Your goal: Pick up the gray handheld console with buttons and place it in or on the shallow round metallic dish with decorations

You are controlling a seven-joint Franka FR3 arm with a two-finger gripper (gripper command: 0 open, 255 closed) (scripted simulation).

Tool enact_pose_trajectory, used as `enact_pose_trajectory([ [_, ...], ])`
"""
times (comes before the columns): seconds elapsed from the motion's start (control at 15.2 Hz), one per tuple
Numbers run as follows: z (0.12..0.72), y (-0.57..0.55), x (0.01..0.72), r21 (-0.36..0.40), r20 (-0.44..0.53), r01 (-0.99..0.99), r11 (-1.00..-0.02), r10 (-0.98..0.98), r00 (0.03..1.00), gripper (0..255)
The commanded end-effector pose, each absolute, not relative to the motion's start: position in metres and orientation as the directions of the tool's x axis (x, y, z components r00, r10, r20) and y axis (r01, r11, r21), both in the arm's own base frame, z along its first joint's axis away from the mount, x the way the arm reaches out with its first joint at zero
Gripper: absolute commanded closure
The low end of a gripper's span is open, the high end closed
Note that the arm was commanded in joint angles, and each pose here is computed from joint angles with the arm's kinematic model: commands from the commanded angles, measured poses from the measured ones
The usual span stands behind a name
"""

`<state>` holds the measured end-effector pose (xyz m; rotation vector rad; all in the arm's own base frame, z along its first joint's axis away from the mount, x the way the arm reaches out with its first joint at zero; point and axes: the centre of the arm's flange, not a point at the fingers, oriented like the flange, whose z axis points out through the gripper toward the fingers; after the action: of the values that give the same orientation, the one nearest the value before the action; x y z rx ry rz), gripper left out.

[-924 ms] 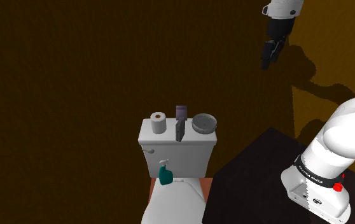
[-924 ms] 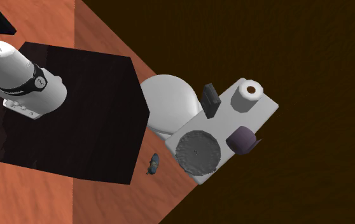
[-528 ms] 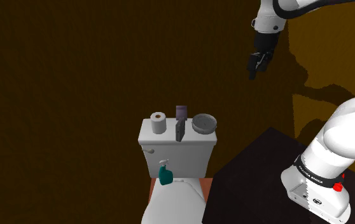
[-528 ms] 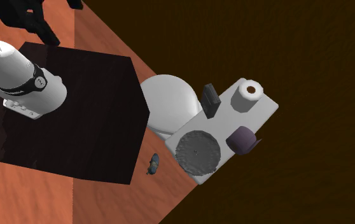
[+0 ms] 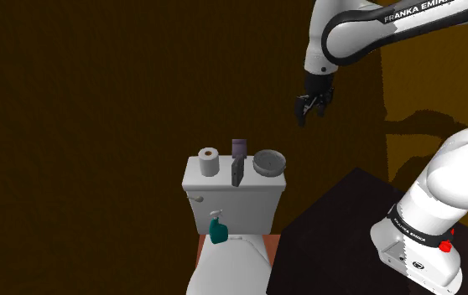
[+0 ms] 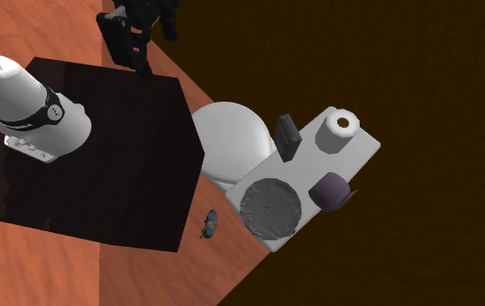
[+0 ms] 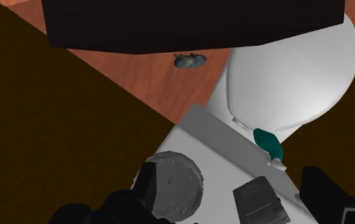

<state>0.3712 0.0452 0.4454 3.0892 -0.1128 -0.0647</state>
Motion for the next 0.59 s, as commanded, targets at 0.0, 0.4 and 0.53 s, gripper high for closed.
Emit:
enact_pose_trajectory([
  [0.0, 0.424, 0.059, 0.384, 0.049, -0.034, -0.109, -0.993, -0.111, 0.993, 0],
  [0.4, 0.366, 0.092, 0.423, 0.046, -0.022, -0.214, -0.976, -0.215, 0.976, 0],
  [0.53, 0.346, 0.103, 0.437, 0.045, -0.018, -0.248, -0.968, -0.249, 0.968, 0],
])
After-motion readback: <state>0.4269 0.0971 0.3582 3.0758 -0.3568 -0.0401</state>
